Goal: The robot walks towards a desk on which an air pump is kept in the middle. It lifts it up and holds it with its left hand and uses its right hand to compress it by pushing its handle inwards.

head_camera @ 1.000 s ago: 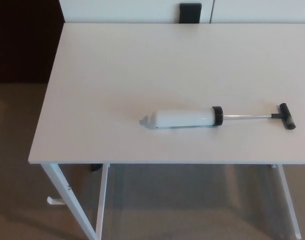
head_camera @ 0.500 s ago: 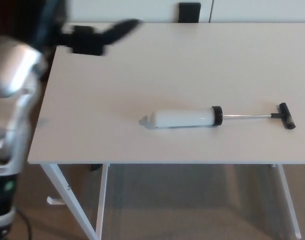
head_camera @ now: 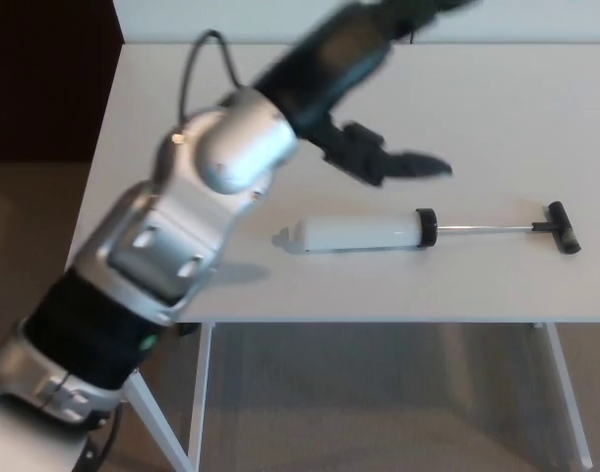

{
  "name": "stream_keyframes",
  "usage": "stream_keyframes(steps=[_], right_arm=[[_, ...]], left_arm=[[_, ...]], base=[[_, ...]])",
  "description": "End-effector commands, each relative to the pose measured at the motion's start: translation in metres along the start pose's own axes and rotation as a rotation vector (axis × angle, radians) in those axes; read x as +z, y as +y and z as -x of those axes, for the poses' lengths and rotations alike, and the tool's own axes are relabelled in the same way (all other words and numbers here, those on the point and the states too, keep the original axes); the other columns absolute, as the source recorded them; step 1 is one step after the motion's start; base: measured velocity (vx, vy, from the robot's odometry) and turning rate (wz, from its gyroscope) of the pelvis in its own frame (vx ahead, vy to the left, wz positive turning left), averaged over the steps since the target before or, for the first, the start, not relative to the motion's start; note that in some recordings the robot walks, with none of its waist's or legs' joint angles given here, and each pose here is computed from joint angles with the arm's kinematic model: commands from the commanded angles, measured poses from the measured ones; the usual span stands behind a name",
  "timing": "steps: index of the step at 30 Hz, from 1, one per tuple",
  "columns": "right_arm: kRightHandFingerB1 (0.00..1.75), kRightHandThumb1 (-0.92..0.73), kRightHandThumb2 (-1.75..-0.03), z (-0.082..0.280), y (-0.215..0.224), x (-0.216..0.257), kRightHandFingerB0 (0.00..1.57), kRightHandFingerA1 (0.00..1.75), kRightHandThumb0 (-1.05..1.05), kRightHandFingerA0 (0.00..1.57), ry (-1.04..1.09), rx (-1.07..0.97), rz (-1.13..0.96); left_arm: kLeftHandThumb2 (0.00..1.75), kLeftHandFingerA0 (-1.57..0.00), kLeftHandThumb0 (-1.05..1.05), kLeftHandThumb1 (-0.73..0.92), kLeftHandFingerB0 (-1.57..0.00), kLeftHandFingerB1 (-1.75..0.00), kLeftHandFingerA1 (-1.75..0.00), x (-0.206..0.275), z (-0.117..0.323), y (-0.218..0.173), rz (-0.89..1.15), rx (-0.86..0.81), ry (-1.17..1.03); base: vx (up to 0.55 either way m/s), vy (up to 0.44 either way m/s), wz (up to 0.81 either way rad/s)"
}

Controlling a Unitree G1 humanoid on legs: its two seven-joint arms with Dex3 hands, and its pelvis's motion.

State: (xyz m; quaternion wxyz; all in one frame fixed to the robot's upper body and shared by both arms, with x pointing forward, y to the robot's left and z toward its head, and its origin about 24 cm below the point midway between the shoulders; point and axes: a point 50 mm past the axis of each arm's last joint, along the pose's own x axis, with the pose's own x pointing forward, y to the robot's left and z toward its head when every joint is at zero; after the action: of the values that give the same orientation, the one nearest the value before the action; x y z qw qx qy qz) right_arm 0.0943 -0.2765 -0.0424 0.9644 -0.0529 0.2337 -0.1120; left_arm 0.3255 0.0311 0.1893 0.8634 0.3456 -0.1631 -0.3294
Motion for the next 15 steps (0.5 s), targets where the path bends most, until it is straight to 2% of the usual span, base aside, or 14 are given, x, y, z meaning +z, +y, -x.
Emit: stream_keyframes(steps=[1,9,10,15], right_arm=[[0.4,-0.62,-0.57,0.001,-0.003,-0.001,0.6,0.45,-0.34,0.75,0.055,0.013,0.033],[0.4,-0.61,-0.57,0.001,-0.002,-0.001,0.62,0.45,-0.34,0.77,0.057,0.017,0.025],[0.41,-0.59,-0.6,0.0,-0.002,-0.001,0.59,0.46,-0.4,0.74,0.051,0.022,0.028],[0.41,-0.59,-0.6,0.001,-0.002,0.001,0.6,0.46,-0.4,0.73,0.045,0.032,0.032]], left_arm=[[0.54,-0.02,-0.44,0.42,-0.07,-0.25,-0.25,-0.029,-0.018,-0.035,-0.52,-0.207,0.321],[0.54,-0.01,-0.48,0.44,-0.07,-0.26,-0.26,-0.041,-0.014,-0.043,-0.586,-0.228,0.344],[0.7,0.0,-0.47,0.31,-0.04,-0.26,-0.22,-0.044,-0.014,-0.042,-0.597,-0.234,0.357],[0.71,0.0,-0.49,0.32,-0.05,-0.26,-0.22,-0.05,-0.014,-0.036,-0.641,-0.207,0.391]], base=[[0.0,0.0,0.0],[0.0,0.0,0.0],[0.0,0.0,0.0],[0.0,0.0,0.0]])
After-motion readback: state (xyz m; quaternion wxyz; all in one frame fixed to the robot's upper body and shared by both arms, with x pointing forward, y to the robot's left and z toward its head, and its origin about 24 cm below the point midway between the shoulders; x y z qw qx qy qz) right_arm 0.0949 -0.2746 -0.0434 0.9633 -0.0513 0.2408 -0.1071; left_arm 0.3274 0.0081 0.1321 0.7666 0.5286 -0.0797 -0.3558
